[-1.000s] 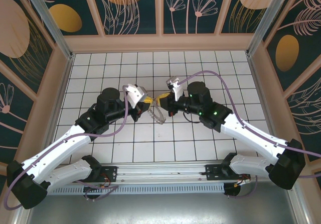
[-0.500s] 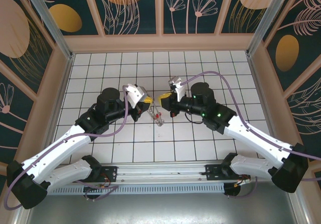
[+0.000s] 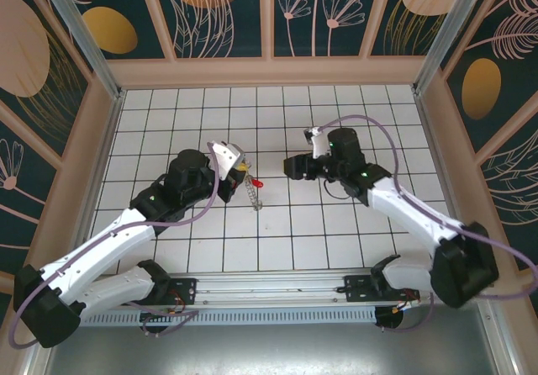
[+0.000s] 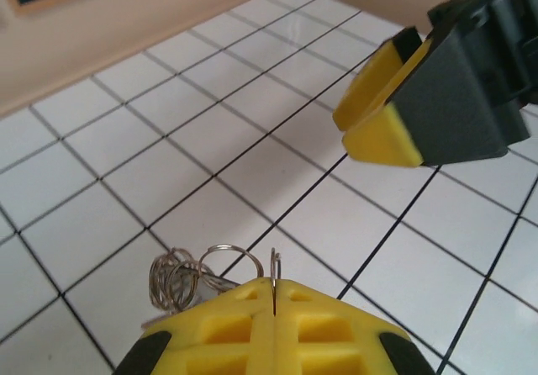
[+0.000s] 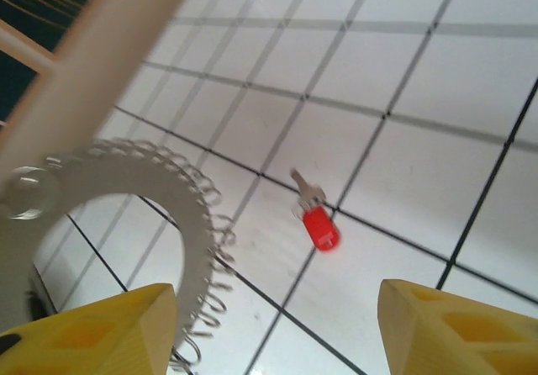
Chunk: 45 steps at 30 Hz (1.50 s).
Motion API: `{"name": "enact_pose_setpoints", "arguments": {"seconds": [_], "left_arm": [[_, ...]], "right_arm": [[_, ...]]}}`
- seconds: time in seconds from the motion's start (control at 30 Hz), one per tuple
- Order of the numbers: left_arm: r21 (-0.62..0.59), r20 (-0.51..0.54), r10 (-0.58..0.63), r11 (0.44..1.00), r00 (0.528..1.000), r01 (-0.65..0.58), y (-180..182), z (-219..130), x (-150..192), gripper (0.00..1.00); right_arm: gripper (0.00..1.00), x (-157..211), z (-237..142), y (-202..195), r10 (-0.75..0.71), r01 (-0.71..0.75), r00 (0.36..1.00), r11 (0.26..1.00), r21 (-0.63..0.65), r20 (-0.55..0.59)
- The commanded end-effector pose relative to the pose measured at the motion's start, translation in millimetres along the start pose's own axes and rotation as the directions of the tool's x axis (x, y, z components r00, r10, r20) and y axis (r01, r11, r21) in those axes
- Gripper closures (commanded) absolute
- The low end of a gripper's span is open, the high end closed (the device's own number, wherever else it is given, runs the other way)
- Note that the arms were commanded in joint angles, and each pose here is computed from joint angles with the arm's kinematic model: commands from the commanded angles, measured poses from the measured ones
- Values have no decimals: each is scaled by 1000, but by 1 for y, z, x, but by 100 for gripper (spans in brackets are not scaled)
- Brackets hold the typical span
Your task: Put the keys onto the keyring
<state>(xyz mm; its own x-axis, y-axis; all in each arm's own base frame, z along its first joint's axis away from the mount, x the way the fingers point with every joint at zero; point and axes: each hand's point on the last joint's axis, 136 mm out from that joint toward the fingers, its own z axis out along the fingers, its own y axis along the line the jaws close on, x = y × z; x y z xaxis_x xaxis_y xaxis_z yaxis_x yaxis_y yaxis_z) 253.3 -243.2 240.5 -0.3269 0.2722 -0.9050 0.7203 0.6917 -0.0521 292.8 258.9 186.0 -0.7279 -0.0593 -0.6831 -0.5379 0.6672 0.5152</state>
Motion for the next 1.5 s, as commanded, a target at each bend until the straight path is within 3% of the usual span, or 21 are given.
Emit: {"name": "enact_pose_setpoints", "arguments": {"seconds": [0.0, 0.27, 0.57, 0.87, 1.47], "left_arm": [[-99, 2, -91, 991, 996, 91, 16, -8, 9, 100], [-269, 60, -294, 915, 954, 299, 44, -35, 39, 100], [-301, 147, -452, 827, 880, 475, 53, -52, 65, 100], [-285, 177, -496, 801, 850, 527, 53, -56, 76, 100], [-272, 168, -504, 802, 847, 532, 50, -60, 89, 100]], "right_arm": [[35, 5, 29, -5, 0, -7, 993, 999, -53, -120], [39, 25, 102, -11, -72, 47, 947, 995, -87, -312], [49, 61, 157, -1, -170, 201, 871, 979, 20, -461], [63, 78, 178, -7, -192, 303, 832, 943, 136, -521], [66, 73, 198, -17, -211, 378, 832, 893, 245, -513]]}}
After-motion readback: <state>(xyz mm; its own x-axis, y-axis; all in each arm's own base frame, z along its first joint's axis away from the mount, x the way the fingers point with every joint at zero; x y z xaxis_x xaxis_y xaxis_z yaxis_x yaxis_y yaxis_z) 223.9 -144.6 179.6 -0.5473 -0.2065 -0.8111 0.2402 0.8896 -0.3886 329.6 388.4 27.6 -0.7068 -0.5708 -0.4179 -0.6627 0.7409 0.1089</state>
